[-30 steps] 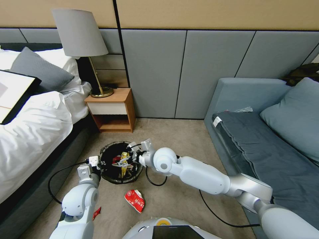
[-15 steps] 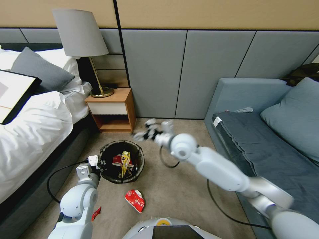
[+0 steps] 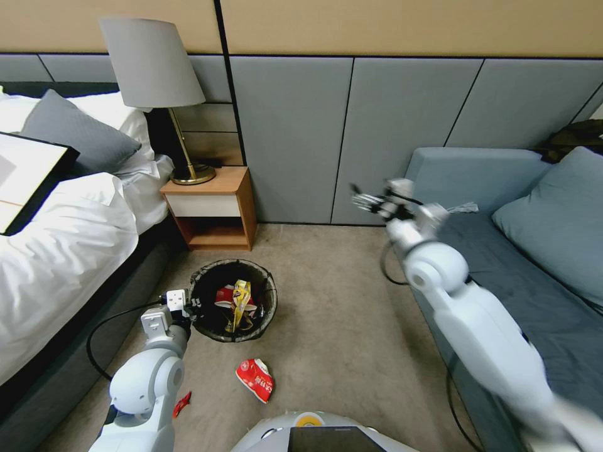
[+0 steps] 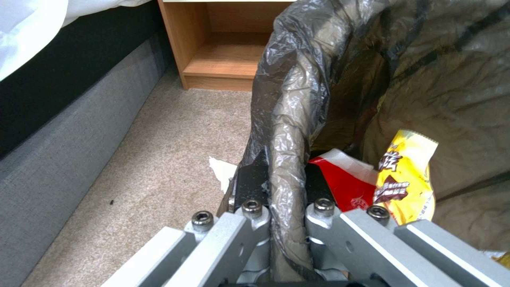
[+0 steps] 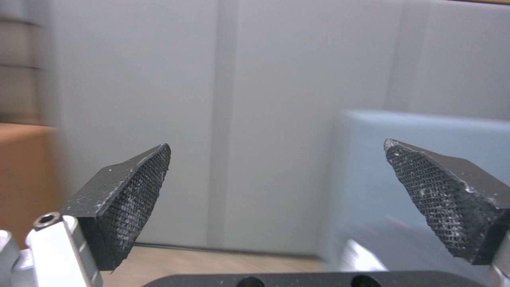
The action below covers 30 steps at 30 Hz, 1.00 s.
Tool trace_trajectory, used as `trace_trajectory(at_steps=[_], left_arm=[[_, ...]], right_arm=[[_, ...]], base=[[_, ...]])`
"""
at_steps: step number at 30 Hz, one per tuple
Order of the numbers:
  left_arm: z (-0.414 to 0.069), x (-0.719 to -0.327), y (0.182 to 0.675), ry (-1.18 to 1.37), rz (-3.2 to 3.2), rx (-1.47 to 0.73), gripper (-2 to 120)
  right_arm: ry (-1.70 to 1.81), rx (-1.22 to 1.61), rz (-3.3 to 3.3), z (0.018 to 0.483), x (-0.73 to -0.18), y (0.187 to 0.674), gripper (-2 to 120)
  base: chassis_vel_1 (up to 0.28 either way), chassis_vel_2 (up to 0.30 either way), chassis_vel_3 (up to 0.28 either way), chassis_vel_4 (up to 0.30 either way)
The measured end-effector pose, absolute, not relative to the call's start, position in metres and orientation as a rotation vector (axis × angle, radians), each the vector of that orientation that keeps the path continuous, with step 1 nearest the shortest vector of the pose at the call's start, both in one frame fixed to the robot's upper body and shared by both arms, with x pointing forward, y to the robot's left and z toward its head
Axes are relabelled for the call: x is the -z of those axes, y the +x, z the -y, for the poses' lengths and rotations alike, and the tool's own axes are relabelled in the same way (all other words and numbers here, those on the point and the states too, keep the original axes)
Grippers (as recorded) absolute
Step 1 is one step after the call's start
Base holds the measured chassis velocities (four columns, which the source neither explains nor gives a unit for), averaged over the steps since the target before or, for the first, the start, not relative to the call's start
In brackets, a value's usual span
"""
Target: Pick up the trash bin, then pick up the garbage from the floor and place it into the trash bin.
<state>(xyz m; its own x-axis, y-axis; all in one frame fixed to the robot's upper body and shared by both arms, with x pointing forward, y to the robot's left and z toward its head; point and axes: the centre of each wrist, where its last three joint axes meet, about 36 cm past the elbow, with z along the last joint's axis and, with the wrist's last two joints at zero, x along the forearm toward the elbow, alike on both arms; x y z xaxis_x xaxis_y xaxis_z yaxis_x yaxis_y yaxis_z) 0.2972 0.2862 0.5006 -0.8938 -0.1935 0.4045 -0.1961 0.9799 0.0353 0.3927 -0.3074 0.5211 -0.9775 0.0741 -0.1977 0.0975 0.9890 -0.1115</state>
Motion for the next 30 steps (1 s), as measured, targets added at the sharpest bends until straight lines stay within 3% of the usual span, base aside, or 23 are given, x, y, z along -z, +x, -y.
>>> trace_trajectory(at_steps=[8, 30], left_arm=[[-0.285, -0.498, 0.296, 0.283, 2.720, -0.006, 0], [-0.289, -0.497, 0.295, 0.283, 2.703, -0.022, 0]], right_arm=[[0.308, 0.173, -2.967, 0.297, -0.452, 0.346, 100], [0.249, 0.137, -3.013, 0.275, -0.431, 0.357, 100]], base=[[0.000, 0.000, 0.000, 0.000], [0.015, 0.014, 0.013, 0.014]])
